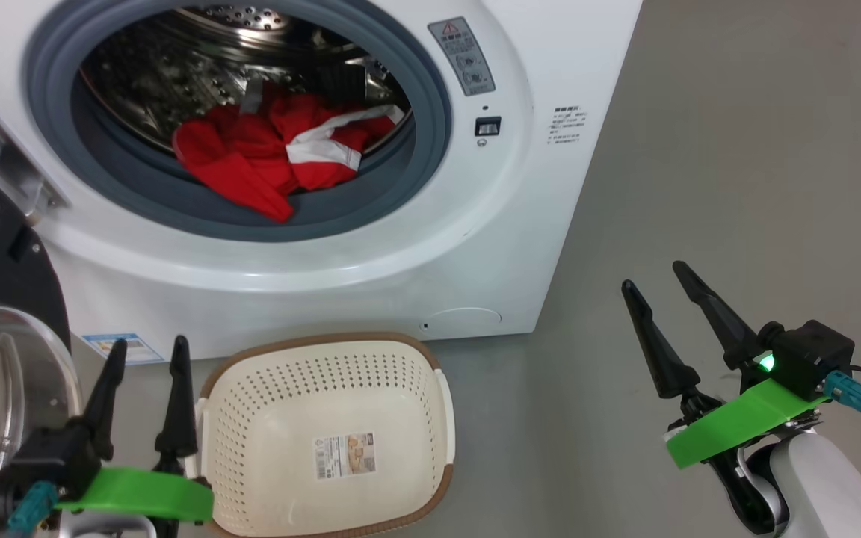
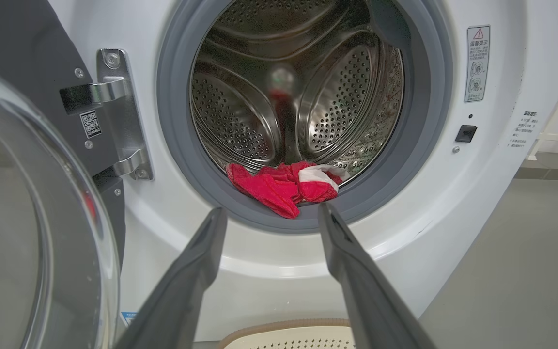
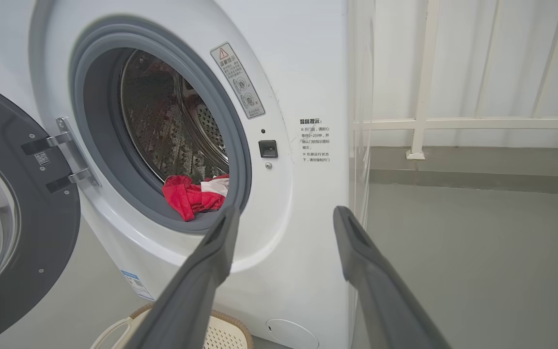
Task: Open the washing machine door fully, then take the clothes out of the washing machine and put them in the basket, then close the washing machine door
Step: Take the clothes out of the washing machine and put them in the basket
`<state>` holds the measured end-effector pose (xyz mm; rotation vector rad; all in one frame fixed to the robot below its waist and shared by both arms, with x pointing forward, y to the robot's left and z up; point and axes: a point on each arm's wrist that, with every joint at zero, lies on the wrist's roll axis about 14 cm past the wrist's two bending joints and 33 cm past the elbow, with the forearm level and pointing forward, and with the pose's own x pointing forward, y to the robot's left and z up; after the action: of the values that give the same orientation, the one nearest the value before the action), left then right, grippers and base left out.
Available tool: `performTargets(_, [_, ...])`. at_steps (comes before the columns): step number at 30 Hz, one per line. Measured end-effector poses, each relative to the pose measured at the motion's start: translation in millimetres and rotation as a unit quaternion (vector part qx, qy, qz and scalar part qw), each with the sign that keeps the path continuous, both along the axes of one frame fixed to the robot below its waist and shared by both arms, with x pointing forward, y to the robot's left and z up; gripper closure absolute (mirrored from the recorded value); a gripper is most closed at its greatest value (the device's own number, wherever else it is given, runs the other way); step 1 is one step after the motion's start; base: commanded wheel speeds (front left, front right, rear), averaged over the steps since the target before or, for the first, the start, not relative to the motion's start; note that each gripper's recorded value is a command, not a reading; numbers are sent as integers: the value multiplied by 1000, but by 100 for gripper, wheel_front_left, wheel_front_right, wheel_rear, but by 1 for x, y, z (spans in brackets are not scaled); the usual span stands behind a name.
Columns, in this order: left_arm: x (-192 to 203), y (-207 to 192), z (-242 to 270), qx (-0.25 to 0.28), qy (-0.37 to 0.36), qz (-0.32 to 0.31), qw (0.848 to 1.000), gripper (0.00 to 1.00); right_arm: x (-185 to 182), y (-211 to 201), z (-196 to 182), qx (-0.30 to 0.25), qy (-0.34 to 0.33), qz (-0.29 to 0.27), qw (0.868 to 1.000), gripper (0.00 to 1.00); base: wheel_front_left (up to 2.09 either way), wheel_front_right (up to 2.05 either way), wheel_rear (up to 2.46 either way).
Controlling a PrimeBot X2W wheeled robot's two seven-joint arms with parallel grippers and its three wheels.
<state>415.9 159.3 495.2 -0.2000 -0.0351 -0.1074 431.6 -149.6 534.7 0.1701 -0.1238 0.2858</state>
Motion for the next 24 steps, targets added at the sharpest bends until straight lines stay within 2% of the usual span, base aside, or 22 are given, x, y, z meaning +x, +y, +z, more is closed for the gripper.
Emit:
performTargets(15, [57,-21,-1,8,1,-25,1000,0,20,-16,-24,4,25,-27,999,0,0,0,0])
performTargets(24, [103,-46,-1,17,-3,-70,997,0,34,-25,-36,3,36,-39,999,0,0,0,0])
